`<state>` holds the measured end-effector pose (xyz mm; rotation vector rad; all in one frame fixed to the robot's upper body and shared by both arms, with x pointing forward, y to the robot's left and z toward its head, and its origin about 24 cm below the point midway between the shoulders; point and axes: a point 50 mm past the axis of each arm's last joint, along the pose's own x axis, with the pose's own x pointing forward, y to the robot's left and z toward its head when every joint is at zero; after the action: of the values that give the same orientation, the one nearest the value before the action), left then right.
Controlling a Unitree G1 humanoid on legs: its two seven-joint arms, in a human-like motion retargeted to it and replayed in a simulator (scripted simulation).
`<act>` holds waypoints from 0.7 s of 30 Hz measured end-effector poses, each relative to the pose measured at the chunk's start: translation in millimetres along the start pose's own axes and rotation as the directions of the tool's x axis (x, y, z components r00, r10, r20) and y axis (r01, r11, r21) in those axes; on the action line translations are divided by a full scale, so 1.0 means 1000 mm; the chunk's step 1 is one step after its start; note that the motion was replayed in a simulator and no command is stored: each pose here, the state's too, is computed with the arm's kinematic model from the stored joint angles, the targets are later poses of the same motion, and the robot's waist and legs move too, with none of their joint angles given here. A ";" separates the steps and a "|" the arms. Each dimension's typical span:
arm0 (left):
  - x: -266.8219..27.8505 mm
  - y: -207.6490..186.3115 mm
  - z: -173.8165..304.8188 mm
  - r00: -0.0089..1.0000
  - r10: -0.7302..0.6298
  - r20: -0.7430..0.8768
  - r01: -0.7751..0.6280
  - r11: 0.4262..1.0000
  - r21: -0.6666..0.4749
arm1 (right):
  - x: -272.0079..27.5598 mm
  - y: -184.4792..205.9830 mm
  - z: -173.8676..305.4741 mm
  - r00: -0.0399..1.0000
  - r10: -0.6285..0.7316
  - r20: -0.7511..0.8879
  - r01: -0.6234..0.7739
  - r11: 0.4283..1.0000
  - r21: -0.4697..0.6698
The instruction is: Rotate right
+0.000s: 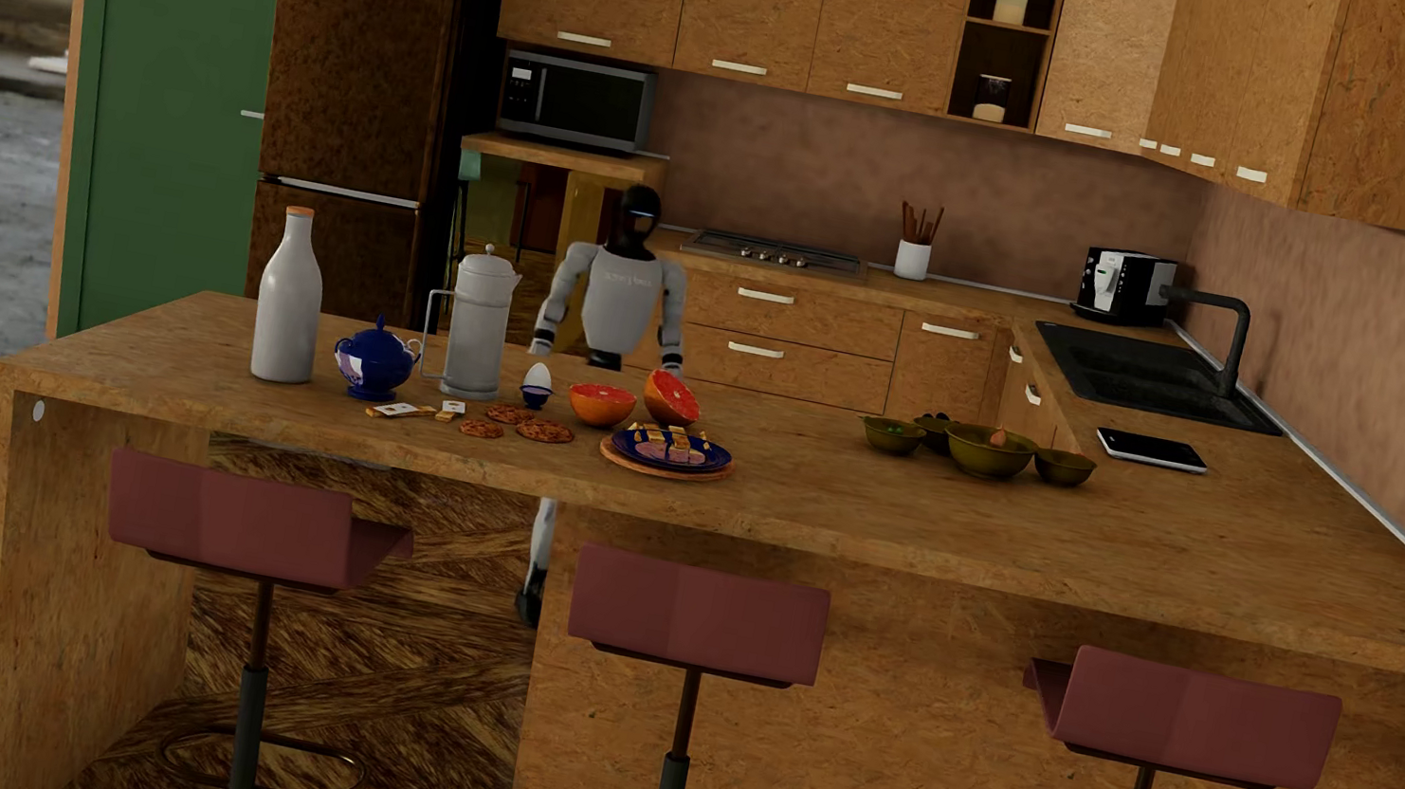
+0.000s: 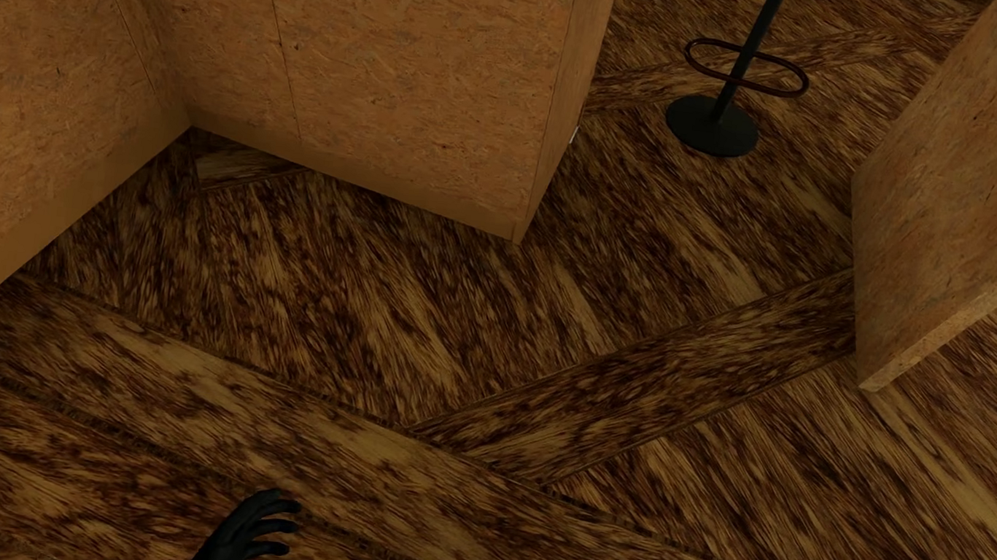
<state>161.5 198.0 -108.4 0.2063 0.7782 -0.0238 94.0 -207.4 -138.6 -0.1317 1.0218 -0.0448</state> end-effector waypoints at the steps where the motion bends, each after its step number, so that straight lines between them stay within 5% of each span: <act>1: -0.003 0.003 -0.009 0.999 0.007 -0.043 -0.006 1.000 0.004 | -0.005 0.007 -0.012 1.000 0.010 0.003 -0.011 0.999 0.034; 4: -0.013 0.026 -0.040 0.985 0.041 -0.169 -0.037 0.999 0.030 | -0.003 0.008 0.013 0.990 -0.042 0.132 0.031 0.996 0.085; 7: -0.002 -0.001 -0.004 0.999 0.024 -0.021 -0.025 0.999 -0.044 | 0.004 -0.004 0.028 0.989 -0.026 0.144 0.023 0.999 0.023; 11: -0.007 0.005 -0.016 0.998 0.053 -0.028 -0.054 0.998 -0.036 | -0.003 0.016 0.010 0.993 0.020 0.115 -0.040 0.983 0.178; 13: 0.001 0.009 0.000 0.999 0.039 0.002 -0.039 0.999 -0.011 | -0.007 0.009 0.000 0.995 -0.012 0.096 -0.005 0.984 0.179; 17: 0.000 -0.016 0.008 0.999 -0.007 0.050 0.009 0.999 -0.051 | -0.004 -0.023 -0.010 0.996 -0.086 -0.017 0.086 0.996 -0.035; 21: -0.013 0.013 -0.028 0.998 0.021 -0.065 -0.020 1.000 0.025 | -0.004 0.005 -0.006 0.998 -0.068 0.010 0.067 0.994 0.086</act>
<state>134.0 215.5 -115.8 0.2387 0.8411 -0.0068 86.5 -202.6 -139.6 -0.0883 1.0006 -0.1488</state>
